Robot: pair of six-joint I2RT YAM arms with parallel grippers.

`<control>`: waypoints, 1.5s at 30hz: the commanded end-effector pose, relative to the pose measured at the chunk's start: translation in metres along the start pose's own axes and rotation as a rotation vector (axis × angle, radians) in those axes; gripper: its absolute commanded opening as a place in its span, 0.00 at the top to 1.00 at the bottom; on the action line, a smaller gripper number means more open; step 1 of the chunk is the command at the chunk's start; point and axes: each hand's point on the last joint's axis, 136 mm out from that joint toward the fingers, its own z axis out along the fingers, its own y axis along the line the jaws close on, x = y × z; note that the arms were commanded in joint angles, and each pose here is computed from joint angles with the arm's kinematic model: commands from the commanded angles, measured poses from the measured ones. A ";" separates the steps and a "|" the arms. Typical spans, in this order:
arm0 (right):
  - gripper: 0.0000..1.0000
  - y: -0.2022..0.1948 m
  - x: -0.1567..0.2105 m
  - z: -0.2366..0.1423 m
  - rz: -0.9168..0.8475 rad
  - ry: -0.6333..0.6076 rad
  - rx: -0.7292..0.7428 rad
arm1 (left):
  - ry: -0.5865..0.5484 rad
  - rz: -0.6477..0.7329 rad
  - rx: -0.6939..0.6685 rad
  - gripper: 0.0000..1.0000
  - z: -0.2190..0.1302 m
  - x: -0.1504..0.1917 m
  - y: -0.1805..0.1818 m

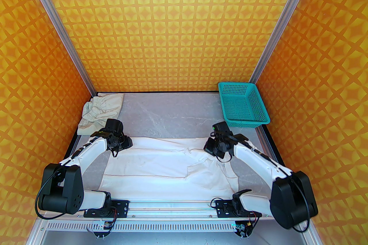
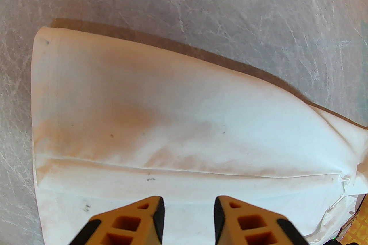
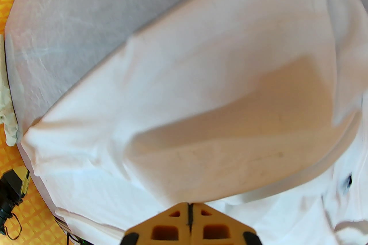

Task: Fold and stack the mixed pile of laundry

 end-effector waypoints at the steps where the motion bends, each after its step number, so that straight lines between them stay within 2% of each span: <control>1: 1.00 -0.007 0.012 -0.002 0.042 -0.002 0.014 | -0.010 0.005 0.010 0.66 0.002 -0.002 0.001; 7: 1.00 -0.011 0.026 -0.002 0.093 -0.007 -0.023 | -0.014 0.005 0.012 0.66 0.001 -0.003 0.001; 8: 0.96 -0.011 0.028 -0.002 0.102 -0.007 -0.032 | -0.013 0.004 0.010 0.66 0.001 -0.002 0.001; 9: 0.88 -0.011 0.029 -0.001 0.109 -0.007 -0.039 | -0.014 0.003 0.012 0.66 0.001 -0.002 0.001; 10: 0.86 -0.011 0.032 0.000 0.111 0.000 -0.041 | -0.015 0.004 0.013 0.66 0.001 -0.003 0.000; 15: 0.83 -0.024 0.053 0.006 0.125 0.041 -0.024 | -0.020 0.004 0.015 0.66 -0.002 -0.003 0.000; 18: 0.82 -0.028 0.056 -0.003 0.118 0.032 -0.023 | -0.019 0.002 0.013 0.66 -0.006 -0.002 0.000; 23: 0.58 -0.026 0.035 -0.041 0.031 -0.041 0.036 | -0.032 -0.040 0.002 0.64 -0.019 0.003 0.012; 28: 0.40 -0.038 0.008 -0.048 0.126 -0.035 -0.009 | -0.062 -0.092 -0.008 0.58 -0.030 0.007 0.029; 36: 0.32 -0.052 -0.019 -0.029 0.383 0.024 -0.142 | -0.048 -0.120 -0.019 0.50 -0.032 0.019 0.039; 42: 0.31 -0.062 -0.018 -0.010 0.488 0.045 -0.186 | -0.048 -0.128 -0.008 0.49 -0.030 0.022 0.040; 45: 0.35 -0.063 -0.025 -0.003 0.510 0.034 -0.190 | -0.050 -0.131 -0.001 0.49 -0.029 0.020 0.039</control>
